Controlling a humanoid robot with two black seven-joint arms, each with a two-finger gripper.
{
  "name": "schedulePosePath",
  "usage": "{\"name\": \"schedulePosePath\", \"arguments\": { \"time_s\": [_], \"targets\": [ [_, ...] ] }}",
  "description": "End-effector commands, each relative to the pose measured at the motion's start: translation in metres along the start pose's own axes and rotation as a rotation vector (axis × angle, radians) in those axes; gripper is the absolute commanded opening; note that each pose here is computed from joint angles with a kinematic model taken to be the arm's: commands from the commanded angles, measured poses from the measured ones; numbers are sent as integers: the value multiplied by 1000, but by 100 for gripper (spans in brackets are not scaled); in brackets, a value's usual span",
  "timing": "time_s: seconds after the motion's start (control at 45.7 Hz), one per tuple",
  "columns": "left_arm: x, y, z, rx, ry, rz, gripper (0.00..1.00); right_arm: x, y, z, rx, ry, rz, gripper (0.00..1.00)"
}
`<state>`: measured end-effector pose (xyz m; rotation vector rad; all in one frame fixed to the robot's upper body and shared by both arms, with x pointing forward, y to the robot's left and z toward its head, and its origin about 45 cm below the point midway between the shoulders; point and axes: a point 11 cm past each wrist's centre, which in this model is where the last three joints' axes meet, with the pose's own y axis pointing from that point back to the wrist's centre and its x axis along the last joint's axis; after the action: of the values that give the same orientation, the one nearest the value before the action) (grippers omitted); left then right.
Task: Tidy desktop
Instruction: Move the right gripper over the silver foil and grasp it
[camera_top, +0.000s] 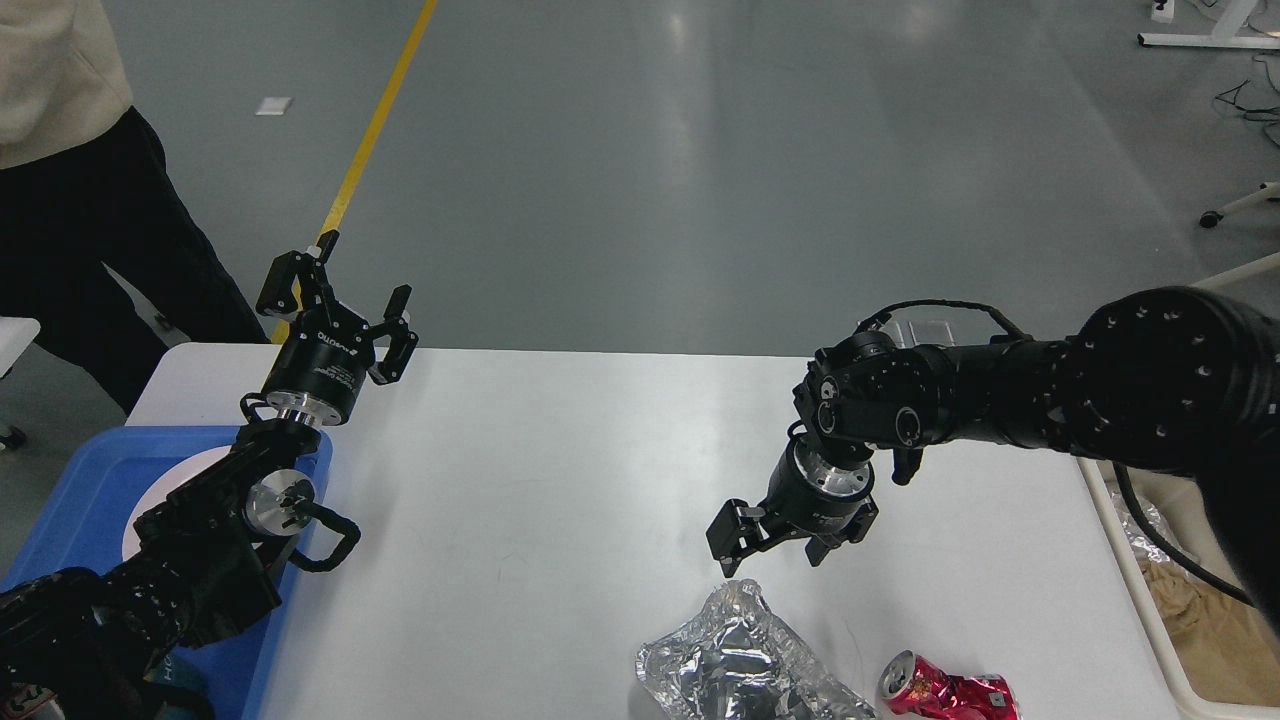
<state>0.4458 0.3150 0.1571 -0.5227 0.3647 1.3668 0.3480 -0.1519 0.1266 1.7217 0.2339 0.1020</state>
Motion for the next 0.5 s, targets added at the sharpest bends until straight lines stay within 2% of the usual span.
{"name": "schedulePosePath", "arguments": {
  "time_s": [0.0,0.481],
  "targets": [
    [0,0,0,0,1,-1,97,0,0,-2,3,4,0,100],
    [0,0,0,0,1,-1,97,-14,-22,-9,8,18,-45,100]
  ]
}}
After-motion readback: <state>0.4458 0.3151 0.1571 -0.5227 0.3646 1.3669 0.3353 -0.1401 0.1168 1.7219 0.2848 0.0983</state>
